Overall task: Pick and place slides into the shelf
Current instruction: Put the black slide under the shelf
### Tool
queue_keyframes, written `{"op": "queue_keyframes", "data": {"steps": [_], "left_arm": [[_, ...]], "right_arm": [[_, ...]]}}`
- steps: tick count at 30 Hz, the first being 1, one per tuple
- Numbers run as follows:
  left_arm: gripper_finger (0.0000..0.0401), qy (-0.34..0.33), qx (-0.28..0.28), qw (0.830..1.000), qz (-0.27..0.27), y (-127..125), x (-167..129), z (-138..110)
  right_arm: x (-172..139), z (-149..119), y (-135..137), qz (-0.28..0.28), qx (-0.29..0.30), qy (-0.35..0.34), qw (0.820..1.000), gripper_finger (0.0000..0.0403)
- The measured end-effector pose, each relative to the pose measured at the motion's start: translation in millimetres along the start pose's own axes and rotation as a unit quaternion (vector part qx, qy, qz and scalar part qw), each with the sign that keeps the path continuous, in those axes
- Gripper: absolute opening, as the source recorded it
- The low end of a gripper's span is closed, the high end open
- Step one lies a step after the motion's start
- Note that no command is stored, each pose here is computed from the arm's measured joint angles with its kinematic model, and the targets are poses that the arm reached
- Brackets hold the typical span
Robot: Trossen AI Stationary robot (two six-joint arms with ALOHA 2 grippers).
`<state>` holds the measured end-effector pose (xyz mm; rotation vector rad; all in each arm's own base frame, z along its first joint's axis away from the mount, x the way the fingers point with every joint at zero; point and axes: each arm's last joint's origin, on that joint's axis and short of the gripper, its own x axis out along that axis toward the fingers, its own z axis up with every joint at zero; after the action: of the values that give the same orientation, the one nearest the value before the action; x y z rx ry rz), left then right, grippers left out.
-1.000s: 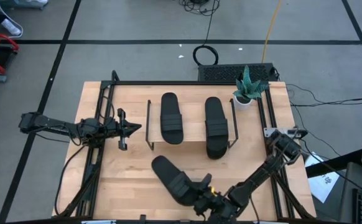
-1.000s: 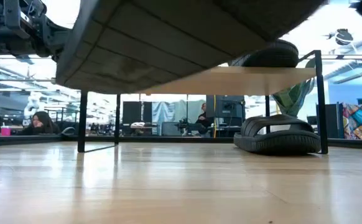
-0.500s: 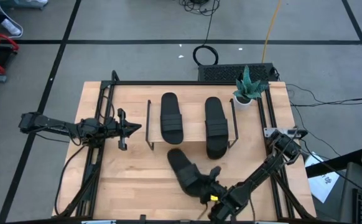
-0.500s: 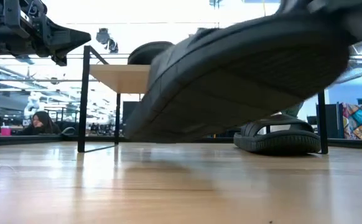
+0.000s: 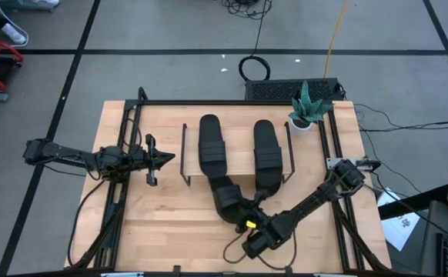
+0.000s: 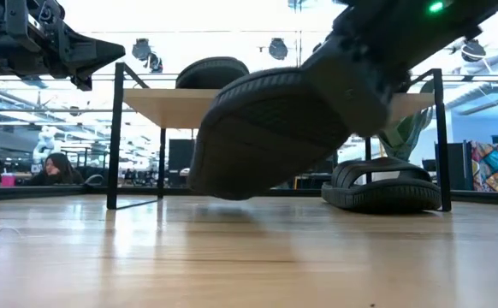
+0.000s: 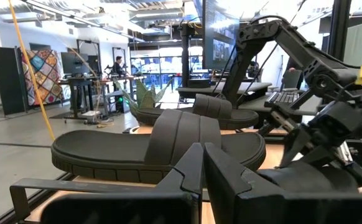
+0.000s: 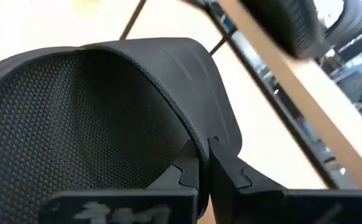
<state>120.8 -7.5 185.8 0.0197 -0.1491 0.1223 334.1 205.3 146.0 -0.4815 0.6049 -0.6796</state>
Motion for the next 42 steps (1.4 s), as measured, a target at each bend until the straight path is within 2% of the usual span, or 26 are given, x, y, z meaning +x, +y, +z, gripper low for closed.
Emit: {"op": "queue_keyframes", "data": {"steps": [12,17,22,36,42], "left_arm": [[0.0021,0.0,0.009,1.0,0.0,0,0,0],[0.0021,0.0,0.009,1.0,0.0,0,0,0],[0.0021,0.0,0.009,1.0,0.0,0,0,0],[0.0021,0.0,0.009,1.0,0.0,0,0,0],[0.0021,0.001,0.01,1.0,0.0,0,0,0]], "right_arm": [[40,5,-13,0.024,0.033,0.07,0.997,0.0001],[47,5,-14,0.078,0.047,0.111,0.99,0.0008],[50,6,-11,0.141,0.059,0.145,0.978,0.0051],[47,12,-4,0.203,0.048,0.131,0.969,0.0197],[46,12,-4,0.207,0.019,0.124,0.97,0.0218]]}}
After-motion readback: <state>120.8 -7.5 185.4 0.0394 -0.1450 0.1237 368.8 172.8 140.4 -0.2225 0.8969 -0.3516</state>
